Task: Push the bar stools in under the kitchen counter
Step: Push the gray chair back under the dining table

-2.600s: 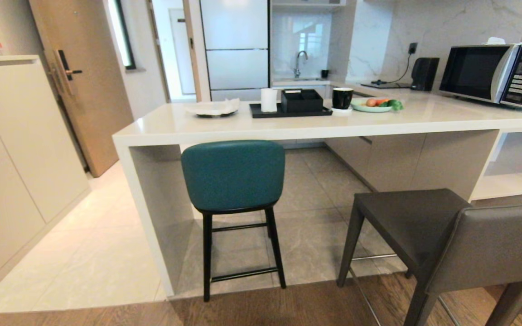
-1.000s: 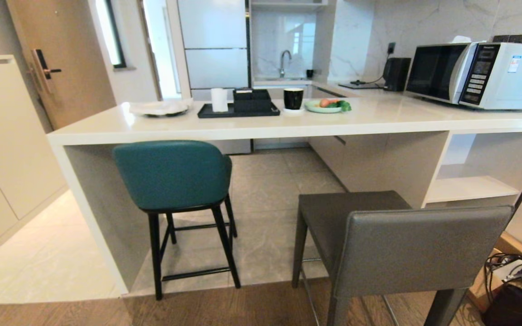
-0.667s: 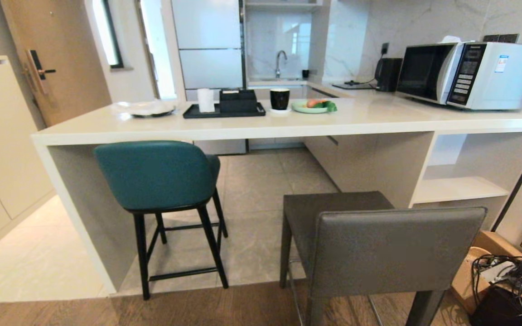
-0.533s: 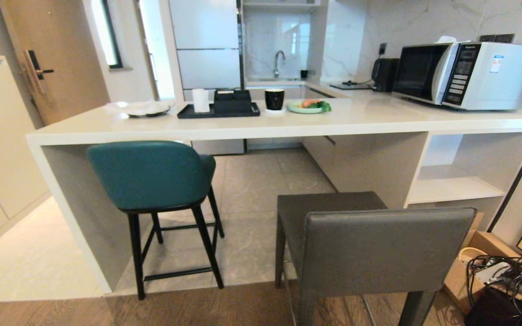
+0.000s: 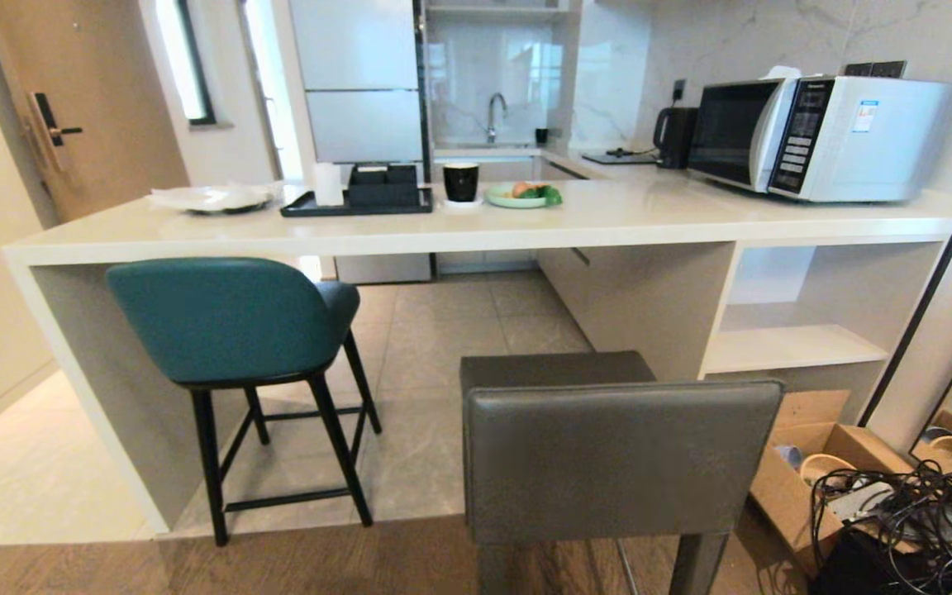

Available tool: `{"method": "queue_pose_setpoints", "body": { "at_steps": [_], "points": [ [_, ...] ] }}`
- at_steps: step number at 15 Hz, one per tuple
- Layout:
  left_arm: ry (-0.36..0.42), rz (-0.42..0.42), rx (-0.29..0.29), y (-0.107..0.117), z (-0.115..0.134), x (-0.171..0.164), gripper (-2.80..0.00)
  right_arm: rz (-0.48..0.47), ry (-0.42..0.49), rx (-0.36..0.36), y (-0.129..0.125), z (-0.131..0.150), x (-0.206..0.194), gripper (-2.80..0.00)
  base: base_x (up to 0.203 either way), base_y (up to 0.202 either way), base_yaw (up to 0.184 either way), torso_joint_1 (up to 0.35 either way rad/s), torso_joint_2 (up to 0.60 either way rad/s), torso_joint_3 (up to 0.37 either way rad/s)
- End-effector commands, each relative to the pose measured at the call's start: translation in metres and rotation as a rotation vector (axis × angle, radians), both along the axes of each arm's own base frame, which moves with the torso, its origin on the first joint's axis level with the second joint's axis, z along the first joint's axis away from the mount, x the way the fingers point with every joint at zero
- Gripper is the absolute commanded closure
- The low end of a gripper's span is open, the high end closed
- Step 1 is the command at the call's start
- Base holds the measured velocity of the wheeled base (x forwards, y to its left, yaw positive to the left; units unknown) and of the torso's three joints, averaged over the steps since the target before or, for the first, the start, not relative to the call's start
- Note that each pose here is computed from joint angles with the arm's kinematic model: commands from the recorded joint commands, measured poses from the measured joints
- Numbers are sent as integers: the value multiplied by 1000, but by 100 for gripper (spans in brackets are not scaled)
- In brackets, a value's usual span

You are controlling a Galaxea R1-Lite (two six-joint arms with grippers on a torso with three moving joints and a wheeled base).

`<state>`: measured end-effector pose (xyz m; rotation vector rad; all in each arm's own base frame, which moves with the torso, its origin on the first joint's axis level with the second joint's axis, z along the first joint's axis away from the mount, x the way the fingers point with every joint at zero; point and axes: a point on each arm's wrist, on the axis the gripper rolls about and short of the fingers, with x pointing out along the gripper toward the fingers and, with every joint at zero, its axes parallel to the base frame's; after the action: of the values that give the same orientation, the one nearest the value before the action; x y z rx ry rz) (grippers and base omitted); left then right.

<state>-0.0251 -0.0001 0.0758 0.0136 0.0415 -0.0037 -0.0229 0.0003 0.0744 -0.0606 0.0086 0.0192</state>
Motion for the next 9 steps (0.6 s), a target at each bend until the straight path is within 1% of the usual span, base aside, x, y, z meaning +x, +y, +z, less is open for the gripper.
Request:
{"method": "queue_pose_setpoints", "body": {
  "at_steps": [1,7,9],
  "points": [
    [1,1,0,0,0,0,0,1,1,-5,0,0,0,0,0,-195,1,-2,-2,2],
    [3,1,-4,0,0,0,0,2,2,-3,0,0,0,0,0,-192,1,4,3,2],
    [3,1,-4,0,0,0,0,1,2,1,0,0,0,0,0,-112,3,1,4,0]
  ]
}}
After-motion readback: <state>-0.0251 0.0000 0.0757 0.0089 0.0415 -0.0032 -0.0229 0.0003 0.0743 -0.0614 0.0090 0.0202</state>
